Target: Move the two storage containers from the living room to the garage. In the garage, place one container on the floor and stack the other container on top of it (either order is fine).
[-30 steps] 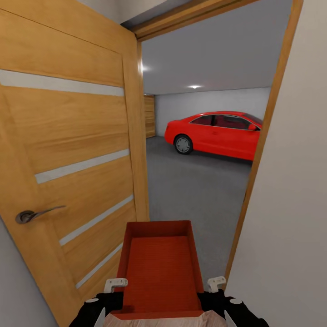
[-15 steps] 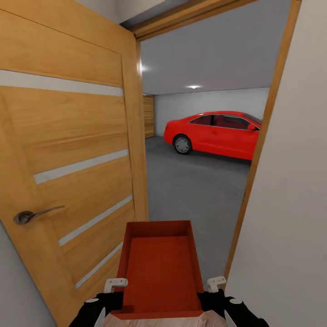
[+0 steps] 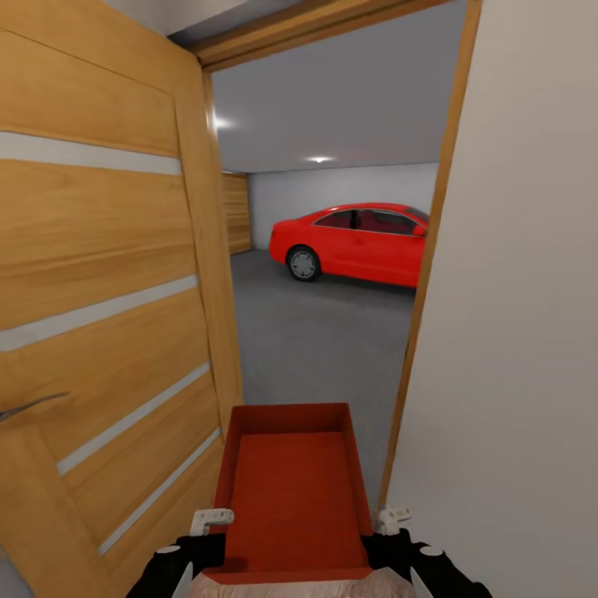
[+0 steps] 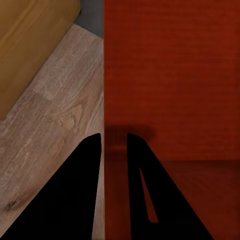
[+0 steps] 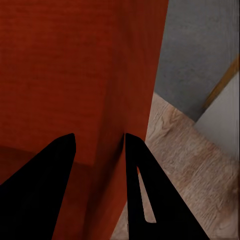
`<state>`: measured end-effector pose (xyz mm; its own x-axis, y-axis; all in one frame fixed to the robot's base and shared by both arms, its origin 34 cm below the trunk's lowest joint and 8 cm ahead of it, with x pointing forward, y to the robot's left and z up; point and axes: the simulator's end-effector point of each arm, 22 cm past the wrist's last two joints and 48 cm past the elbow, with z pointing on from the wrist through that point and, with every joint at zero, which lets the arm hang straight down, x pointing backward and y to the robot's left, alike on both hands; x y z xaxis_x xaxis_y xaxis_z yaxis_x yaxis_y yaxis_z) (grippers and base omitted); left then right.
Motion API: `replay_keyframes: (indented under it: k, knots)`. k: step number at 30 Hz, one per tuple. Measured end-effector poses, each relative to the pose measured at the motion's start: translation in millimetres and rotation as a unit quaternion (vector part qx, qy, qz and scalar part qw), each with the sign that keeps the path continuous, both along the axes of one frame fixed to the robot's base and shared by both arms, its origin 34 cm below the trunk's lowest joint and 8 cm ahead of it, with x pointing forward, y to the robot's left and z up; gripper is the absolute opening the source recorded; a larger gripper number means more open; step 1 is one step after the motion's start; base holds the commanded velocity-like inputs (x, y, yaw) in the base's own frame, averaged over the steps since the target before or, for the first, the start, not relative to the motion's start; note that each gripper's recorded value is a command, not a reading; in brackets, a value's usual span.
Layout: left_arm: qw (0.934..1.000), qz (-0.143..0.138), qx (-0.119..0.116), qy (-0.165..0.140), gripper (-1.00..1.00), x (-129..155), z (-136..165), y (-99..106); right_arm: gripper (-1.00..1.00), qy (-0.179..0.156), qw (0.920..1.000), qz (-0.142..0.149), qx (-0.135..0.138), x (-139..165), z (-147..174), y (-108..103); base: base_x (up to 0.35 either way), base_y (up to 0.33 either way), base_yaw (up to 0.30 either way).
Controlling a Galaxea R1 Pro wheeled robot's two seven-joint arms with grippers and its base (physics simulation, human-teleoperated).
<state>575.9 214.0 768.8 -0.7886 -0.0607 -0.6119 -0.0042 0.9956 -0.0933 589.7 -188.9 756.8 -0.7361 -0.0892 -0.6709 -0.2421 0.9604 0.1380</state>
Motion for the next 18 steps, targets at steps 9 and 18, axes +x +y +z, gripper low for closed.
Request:
replay_keyframes:
  k: [9, 18]
  knots:
    - [1.0000, 0.000, 0.000, 0.000, -1.00, 0.0, 0.0, 0.0, -1.00, 0.000, 1.0000, 0.000, 0.000, 0.0, 0.0, 0.0, 0.000, 0.000, -0.276]
    - [1.0000, 0.000, 0.000, 0.000, -1.00, -0.1, 0.0, 0.0, -1.00, 0.000, 1.0000, 0.000, 0.000, 0.1, 0.0, 0.0, 0.000, 0.000, -0.091]
